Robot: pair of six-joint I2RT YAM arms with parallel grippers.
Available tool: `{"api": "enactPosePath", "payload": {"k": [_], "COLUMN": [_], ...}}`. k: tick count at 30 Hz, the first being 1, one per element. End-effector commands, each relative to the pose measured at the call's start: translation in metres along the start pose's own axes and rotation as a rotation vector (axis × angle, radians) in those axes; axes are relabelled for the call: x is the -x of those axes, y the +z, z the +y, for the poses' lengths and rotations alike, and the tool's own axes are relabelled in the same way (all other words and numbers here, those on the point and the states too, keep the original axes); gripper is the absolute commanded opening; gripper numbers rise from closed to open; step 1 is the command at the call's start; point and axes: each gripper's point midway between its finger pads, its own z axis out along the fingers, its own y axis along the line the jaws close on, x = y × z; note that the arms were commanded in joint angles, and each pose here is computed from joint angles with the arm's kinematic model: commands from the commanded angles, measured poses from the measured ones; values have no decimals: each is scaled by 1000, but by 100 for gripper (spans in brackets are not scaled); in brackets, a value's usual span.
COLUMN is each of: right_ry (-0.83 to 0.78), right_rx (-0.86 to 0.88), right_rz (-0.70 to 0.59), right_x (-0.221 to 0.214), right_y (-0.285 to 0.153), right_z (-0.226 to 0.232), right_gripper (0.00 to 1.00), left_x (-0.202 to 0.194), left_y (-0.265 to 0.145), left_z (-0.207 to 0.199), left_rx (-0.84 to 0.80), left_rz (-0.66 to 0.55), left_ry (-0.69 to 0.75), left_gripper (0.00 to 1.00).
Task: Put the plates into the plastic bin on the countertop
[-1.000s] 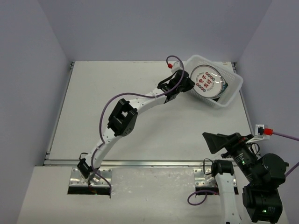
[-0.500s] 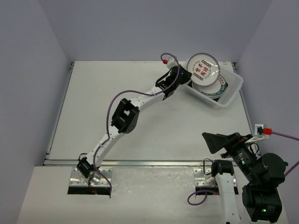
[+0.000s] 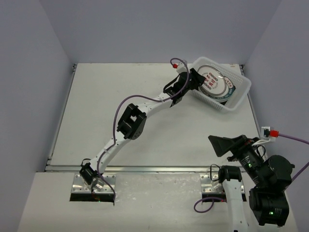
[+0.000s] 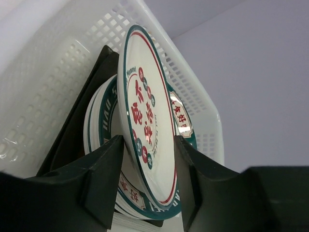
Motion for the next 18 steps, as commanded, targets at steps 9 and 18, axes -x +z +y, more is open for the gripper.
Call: {"api": "enactPosePath", "payload": {"k": [9,18], "right_ry": [-35,-20], "right_rx": [26,42], "right_rz": [-45,-31], "right_x": [13,13], "right_y": [-1,2], "right_z": [9,12], "right_gripper": [99,99], "left_x": [-21,-10], "left_y": [-8,-31], "left_z": [-25,-30], "left_rx": [-52,31], "left_rz": [59,88], "left_ry": [2,11], "left_gripper": [47,100]}}
